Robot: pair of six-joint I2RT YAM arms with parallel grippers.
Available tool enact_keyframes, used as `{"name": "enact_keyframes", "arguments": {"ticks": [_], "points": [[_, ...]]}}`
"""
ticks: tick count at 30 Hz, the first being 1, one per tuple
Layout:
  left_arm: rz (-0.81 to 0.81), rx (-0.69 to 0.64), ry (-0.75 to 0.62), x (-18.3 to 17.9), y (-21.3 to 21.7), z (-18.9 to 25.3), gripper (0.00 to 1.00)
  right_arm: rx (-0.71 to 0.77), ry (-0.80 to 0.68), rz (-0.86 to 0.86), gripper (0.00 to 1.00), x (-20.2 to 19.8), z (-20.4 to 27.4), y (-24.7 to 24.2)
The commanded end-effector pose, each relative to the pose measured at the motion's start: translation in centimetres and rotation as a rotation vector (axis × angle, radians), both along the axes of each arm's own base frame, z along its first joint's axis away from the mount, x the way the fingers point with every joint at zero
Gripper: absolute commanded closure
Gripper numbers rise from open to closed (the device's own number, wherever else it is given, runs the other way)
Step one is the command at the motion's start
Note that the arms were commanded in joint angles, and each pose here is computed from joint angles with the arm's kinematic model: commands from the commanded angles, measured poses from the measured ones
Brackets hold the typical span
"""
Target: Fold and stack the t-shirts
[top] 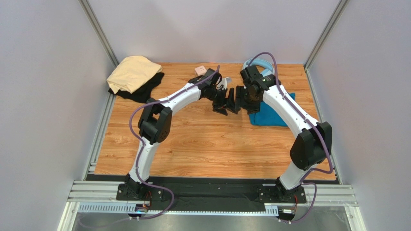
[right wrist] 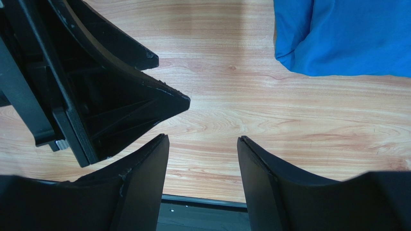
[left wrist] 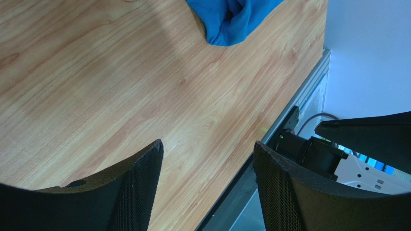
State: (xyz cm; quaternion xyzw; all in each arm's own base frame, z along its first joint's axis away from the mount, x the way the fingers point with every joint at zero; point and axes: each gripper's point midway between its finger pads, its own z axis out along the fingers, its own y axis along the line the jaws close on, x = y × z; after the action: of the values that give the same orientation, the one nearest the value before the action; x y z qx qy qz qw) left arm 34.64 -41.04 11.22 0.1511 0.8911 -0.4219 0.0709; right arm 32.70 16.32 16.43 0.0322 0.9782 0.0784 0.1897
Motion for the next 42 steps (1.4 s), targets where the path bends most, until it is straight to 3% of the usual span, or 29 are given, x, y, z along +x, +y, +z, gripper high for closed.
{"name": "enact_keyframes", "arguments": {"ticks": [1,42], "points": [[-0.009,-0.044,-0.005,0.3,-1.1,0.9,0.24,0.025,-0.055,-0.012,0.40,-0.1,1.6,-0.2],[-0.028,-0.064,0.035,-0.7,-1.4,0.5,0.24,0.038,-0.047,-0.013,0.41,0.1,1.2,0.2]]}}
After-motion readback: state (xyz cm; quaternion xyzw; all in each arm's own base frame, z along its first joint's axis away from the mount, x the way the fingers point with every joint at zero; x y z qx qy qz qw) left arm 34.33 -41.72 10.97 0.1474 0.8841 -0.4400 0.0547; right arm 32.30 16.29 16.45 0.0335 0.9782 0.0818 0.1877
